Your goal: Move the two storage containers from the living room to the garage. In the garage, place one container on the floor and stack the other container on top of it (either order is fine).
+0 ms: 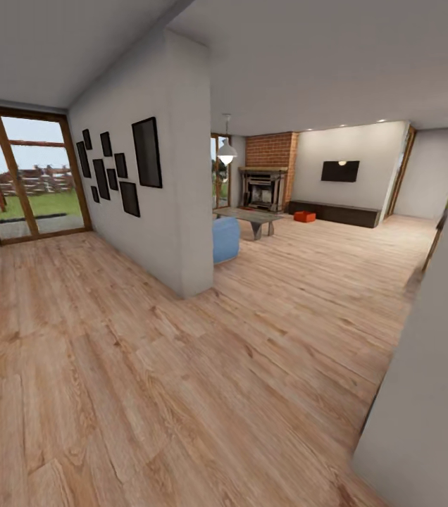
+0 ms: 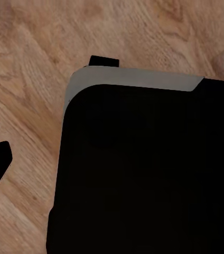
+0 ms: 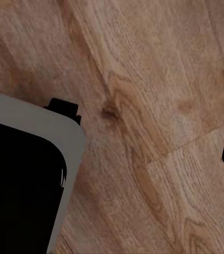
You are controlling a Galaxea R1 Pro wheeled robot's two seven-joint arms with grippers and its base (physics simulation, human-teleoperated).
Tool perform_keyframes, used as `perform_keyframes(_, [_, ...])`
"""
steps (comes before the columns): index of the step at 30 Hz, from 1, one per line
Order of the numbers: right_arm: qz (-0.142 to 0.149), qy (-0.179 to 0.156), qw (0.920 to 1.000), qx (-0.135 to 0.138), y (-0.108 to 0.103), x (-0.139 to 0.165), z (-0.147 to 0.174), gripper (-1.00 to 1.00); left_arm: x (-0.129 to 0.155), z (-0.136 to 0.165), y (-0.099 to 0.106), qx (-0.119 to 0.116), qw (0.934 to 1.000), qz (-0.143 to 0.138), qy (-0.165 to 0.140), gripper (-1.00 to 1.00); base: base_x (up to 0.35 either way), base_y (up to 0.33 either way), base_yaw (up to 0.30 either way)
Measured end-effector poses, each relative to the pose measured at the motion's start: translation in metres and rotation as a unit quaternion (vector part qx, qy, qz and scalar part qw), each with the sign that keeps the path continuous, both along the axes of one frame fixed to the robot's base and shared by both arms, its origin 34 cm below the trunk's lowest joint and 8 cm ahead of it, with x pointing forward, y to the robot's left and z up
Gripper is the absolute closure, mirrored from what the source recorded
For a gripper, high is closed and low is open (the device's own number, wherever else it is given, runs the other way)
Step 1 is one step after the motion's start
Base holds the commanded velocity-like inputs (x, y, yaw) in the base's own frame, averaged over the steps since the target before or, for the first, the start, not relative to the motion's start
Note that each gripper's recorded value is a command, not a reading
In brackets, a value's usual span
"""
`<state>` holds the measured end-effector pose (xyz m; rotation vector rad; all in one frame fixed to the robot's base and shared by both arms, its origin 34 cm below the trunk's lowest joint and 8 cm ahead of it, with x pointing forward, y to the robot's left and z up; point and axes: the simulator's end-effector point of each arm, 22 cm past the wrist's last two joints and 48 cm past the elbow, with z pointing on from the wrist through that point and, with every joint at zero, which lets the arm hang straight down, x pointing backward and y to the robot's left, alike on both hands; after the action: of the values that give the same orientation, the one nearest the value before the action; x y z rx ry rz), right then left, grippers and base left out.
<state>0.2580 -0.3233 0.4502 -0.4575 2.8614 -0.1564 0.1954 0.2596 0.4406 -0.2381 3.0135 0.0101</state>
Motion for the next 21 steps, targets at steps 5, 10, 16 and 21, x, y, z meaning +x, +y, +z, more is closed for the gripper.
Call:
perform_keyframes(5, [0.000,0.000,1.0000,0.000,-0.0002,0.0000,0.0000,-1.00,0.0000,0.0000,0.0000,0.000,1.0000,0.000,0.000,-1.00,0.323,0.000,0.008])
perform_keyframes(10, [0.000,0.000,1.0000,0.000,0.0000,-0.0001,0.0000,-1.00,0.0000,0.0000,0.0000,0.000,1.0000,0.000,0.000,-1.00,0.323,0.000,0.001])
perform_keyframes(16, [-0.001,0.002,1.0000,0.000,-0.0002,-0.0005,-0.0002,-1.00,0.0000,0.0000,0.0000,0.000,1.0000,0.000,0.000,-1.00,0.323,0.000,0.000])
perform_keyframes(21, [0.000,0.003,1.0000,0.000,-0.0002,-0.0009,-0.0003,-1.00,0.0000,0.0000,0.0006,0.001,1.0000,0.000,0.000,-1.00,0.323,0.000,0.000])
